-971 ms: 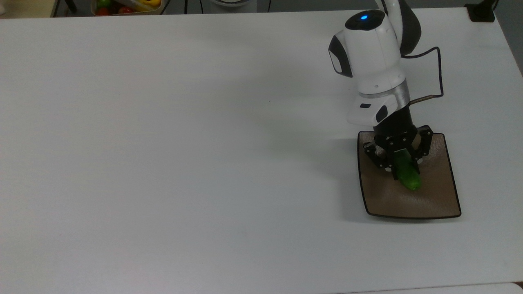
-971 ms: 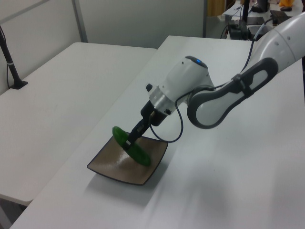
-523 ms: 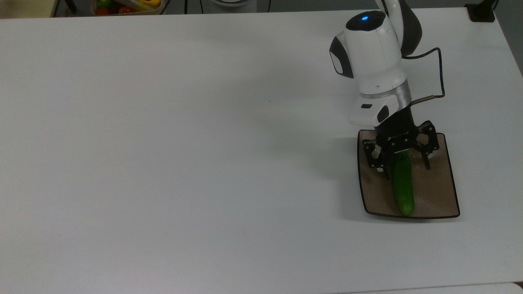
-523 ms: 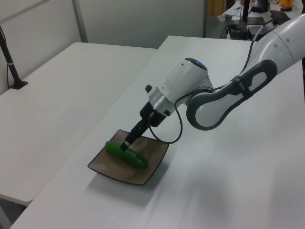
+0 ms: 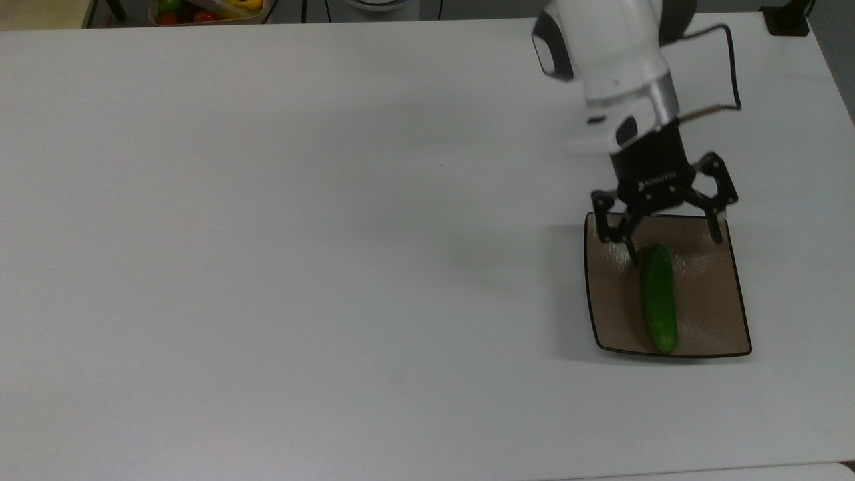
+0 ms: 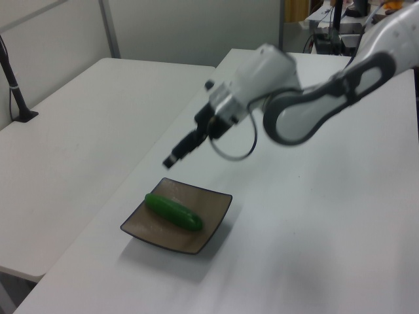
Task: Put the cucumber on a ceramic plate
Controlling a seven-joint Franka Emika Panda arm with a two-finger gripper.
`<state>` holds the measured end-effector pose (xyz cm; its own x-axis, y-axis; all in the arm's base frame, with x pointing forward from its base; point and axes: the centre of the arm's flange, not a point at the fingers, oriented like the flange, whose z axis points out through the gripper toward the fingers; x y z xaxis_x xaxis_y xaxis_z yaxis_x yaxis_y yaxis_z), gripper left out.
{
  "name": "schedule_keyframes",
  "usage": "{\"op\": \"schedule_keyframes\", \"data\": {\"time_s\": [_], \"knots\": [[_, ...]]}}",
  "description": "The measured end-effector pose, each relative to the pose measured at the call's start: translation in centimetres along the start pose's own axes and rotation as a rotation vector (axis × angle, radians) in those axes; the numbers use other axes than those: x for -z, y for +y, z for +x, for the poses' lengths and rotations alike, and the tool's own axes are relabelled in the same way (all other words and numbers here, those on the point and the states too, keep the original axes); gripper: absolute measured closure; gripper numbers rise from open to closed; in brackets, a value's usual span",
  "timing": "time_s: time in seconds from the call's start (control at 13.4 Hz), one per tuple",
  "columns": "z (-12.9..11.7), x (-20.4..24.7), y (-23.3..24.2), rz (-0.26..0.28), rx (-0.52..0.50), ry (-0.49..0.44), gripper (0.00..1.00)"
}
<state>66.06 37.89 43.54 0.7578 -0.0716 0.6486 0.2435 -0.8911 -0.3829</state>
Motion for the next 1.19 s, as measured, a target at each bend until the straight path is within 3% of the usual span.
{"op": "schedule_keyframes", "data": {"time_s": [0.52, 0.97, 1.19], "knots": [[6.9, 17.5, 6.6, -0.177, -0.086, -0.292, 0.0], [5.8, 30.3, 10.7, -0.367, -0.13, -0.606, 0.0], [5.7, 35.0, 14.2, -0.411, -0.212, -0.653, 0.0]]}}
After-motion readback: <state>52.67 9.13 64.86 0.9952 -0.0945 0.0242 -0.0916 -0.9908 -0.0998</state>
